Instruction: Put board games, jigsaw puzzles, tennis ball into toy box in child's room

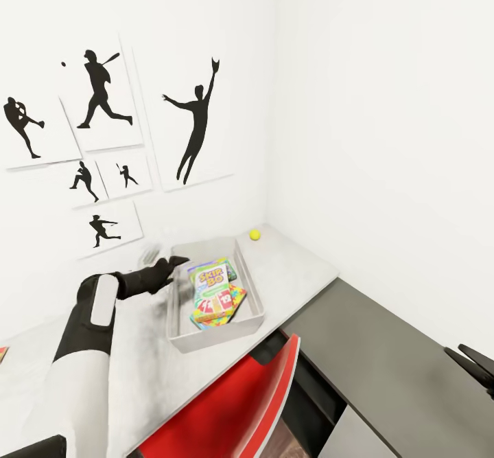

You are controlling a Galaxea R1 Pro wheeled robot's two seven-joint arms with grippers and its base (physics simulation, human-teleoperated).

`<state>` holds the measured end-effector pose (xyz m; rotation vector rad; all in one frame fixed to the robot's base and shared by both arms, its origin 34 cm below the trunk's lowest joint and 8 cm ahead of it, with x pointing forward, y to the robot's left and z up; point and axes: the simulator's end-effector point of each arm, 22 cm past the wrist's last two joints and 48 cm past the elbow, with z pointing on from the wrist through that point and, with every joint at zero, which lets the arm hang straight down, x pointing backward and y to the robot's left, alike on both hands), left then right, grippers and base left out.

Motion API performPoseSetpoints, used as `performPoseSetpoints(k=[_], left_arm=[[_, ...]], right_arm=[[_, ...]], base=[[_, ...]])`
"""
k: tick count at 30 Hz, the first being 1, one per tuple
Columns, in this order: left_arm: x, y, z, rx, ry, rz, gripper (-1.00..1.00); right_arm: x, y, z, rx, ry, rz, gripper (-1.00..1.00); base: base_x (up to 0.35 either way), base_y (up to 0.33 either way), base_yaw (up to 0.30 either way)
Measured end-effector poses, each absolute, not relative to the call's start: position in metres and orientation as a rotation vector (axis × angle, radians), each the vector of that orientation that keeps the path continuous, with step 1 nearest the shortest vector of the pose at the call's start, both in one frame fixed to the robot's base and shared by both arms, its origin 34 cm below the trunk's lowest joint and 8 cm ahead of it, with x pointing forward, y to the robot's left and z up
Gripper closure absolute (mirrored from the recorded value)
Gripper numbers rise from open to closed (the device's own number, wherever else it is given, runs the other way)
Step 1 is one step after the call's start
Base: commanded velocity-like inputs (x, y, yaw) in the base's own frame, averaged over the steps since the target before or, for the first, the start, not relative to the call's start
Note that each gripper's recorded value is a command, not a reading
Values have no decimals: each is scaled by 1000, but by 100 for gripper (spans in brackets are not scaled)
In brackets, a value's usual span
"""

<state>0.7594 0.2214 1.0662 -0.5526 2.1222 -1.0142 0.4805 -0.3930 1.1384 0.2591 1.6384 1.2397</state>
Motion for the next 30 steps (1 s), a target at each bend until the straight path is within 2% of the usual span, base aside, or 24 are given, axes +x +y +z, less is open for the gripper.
performPoseSetpoints(k=[4, 10, 13, 19, 30], left_arm=[[757, 301, 1116, -468, 1983, -1024, -100], [695, 356, 1149, -237, 1902, -1170, -100], [653, 367, 1132, -208, 1910, -1264, -100], [611, 377, 1088, -243, 1965, -1278, -100], [599, 378, 1076, -251, 1977, -1282, -100]], right_arm=[[480, -392, 1141, 253, 1631, 1245, -100], [471, -386, 1157, 199, 1574, 1297, -100], [466, -382, 1166, 167, 1540, 1324, -100], [463, -381, 1174, 119, 1505, 1305, -100], [464, -377, 1170, 104, 1495, 1275, -100]], base=[[0, 0, 0], [0, 0, 0], [0, 0, 0], [0, 0, 0], [-18, 42, 0]])
